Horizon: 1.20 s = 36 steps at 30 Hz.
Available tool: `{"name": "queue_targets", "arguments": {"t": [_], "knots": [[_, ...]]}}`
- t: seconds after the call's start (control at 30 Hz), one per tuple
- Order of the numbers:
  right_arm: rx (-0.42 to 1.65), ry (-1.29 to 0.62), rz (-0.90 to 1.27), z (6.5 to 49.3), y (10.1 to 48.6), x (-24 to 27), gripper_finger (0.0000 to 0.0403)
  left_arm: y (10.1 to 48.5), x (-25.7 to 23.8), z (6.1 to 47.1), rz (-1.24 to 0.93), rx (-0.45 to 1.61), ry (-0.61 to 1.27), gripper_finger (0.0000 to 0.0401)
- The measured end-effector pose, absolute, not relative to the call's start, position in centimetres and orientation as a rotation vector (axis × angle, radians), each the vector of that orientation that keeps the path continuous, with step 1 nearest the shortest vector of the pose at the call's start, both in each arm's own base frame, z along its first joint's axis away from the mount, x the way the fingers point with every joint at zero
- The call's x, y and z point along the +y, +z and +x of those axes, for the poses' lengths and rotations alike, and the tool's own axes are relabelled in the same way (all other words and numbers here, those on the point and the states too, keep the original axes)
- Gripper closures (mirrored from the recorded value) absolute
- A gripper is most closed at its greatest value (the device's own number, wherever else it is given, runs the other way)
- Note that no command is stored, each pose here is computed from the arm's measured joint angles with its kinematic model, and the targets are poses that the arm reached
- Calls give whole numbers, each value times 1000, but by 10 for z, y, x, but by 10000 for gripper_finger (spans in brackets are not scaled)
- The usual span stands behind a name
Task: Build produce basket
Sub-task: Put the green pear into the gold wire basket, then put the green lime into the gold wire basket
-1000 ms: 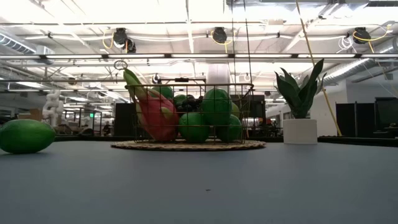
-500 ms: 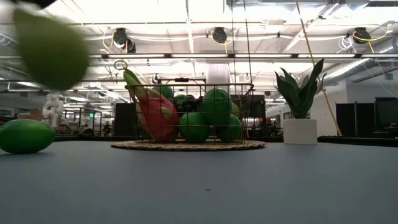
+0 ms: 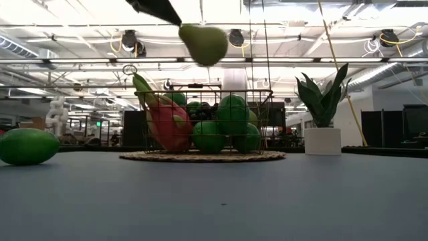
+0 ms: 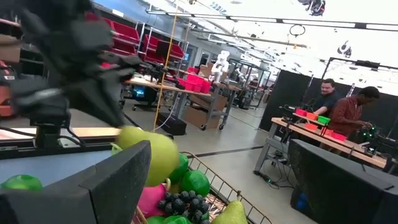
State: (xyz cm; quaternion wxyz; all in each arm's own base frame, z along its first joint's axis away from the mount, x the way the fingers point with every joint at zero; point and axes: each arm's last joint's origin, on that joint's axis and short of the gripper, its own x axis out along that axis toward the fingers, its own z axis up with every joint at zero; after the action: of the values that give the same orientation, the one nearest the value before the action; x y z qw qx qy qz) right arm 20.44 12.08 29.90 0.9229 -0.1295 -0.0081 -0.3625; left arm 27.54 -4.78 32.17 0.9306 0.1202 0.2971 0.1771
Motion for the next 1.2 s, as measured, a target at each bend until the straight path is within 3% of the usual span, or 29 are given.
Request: {"name": "queue_targets", "arguments": {"t": [0.23, 0.7, 0.87, 1.2], "knots": [[-4, -746, -288, 204, 298, 121, 28, 301, -11, 282, 152, 750, 438, 381], [-2, -745, -297, 204, 298, 121, 28, 278, -3, 298, 46, 812, 523, 180], [-1, -745, -297, 204, 298, 121, 28, 285, -22, 283, 0, 832, 470, 151], [-3, -744, -294, 204, 299, 121, 28, 269, -70, 241, -172, 1121, 500, 114]]}}
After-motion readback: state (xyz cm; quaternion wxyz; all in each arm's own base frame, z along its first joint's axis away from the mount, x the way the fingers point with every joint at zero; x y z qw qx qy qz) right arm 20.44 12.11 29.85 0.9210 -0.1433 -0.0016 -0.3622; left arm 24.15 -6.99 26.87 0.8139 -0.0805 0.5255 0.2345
